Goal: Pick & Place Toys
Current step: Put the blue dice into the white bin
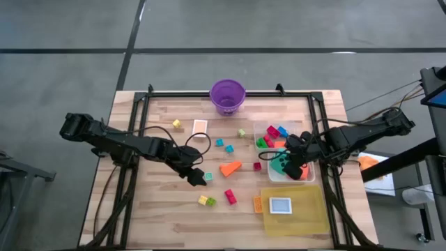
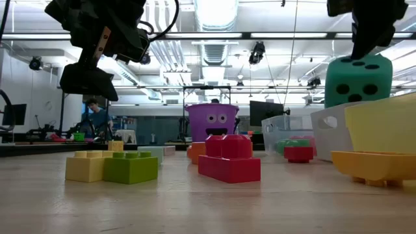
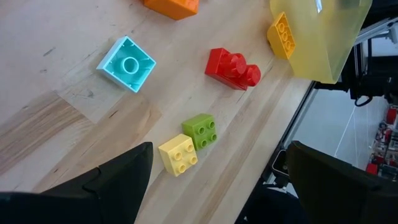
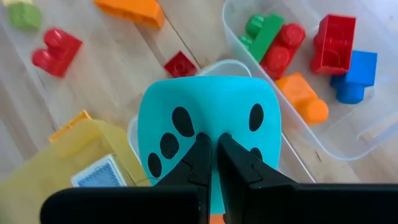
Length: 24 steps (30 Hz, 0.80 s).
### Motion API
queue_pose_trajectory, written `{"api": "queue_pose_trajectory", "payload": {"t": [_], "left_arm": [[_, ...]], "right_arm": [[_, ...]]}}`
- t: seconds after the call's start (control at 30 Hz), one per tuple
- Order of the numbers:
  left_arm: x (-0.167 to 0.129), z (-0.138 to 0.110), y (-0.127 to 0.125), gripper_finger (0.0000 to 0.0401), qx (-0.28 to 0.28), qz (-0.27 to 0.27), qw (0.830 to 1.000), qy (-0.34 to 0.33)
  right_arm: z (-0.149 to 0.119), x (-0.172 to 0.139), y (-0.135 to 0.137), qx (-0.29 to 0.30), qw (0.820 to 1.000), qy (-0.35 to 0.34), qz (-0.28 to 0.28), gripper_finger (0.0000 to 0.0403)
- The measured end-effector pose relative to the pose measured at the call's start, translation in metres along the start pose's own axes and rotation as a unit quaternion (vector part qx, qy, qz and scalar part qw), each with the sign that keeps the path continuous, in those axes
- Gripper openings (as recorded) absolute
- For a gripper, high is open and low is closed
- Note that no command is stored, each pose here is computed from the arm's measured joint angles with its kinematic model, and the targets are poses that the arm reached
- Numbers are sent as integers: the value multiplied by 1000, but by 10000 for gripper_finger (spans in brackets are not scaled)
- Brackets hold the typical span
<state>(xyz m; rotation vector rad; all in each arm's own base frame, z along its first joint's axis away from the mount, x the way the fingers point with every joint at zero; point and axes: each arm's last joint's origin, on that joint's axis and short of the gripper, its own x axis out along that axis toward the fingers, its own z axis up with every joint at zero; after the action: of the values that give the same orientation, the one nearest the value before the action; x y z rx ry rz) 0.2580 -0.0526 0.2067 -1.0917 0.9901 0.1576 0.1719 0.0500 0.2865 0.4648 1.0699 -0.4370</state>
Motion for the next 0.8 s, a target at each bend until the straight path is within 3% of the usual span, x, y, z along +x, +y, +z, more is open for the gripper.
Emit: {"api": "queue_pose_trajectory", "payload": {"t": [0.23,0.8], "left_arm": [[0,0,0,355,0,0,1000,0],[0,0,0,355,0,0,1000,0]], "right_arm": [[-4,10,1,-52,999,7,11,8],[-4,34,10,-203,978,21,-33,8]]}}
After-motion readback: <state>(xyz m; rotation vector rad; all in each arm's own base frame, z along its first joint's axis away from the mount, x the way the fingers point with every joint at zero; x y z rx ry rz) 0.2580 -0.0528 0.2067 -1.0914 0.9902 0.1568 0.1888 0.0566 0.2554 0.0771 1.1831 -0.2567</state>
